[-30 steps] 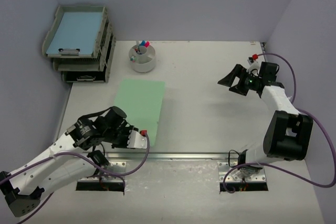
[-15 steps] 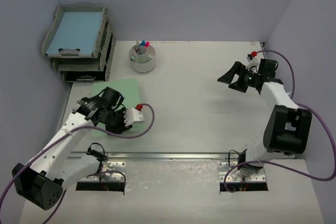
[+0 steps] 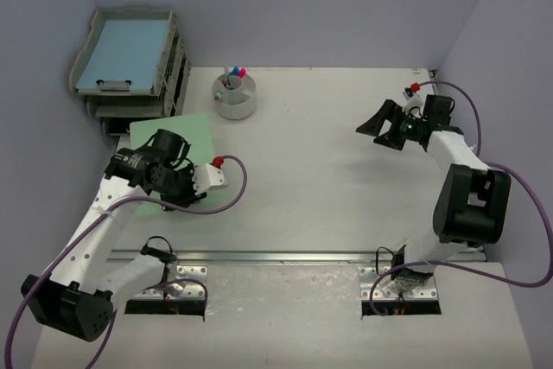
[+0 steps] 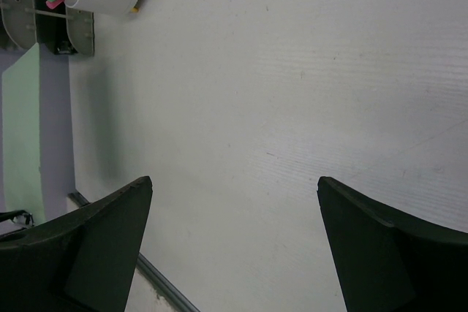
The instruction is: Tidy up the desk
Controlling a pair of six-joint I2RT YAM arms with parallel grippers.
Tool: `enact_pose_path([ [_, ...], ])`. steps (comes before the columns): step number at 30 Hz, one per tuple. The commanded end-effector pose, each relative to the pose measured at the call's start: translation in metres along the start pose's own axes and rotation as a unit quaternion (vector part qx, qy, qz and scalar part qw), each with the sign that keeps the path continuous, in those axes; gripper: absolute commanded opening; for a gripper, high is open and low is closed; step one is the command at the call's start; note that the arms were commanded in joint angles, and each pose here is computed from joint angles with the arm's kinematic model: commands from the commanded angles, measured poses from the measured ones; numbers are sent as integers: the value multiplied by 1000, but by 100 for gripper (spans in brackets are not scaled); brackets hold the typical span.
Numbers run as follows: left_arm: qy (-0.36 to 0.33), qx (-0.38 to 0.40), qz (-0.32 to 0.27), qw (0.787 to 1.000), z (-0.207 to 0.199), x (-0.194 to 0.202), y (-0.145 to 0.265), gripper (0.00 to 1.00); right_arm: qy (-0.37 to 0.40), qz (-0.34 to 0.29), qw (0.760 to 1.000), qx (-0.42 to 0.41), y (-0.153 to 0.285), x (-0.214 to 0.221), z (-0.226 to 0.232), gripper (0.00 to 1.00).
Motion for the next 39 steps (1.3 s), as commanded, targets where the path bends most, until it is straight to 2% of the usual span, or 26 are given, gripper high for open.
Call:
enact_pose_path([
  [1,6,-58,6,998,4,2,19,0,36,-16,999,-24,-1,-17,14,94],
  [13,39,-106,41,993,3,11,33,0,32,-5,999,-25,-10,-15,14,94],
  [25,109,-99,62,987,21,15,33,0,37,-3,999,-28,-14,-19,14,94],
  [34,168,-118,71,976,58,36,43,0,29,2,999,-30,-19,-20,11,94],
  [39,134,-123,64,981,90,40,46,0,28,1,999,-30,-20,-21,10,94],
])
Point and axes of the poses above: each gripper's point midway between its finger pads, its own y axis back along the fingers, its own z axis along the line the jaws close on, x = y × z, the point moved 6 cm from there along y, back along the fingers, and after that the axes turned 12 degrees about -y, right-handed, at the moved point
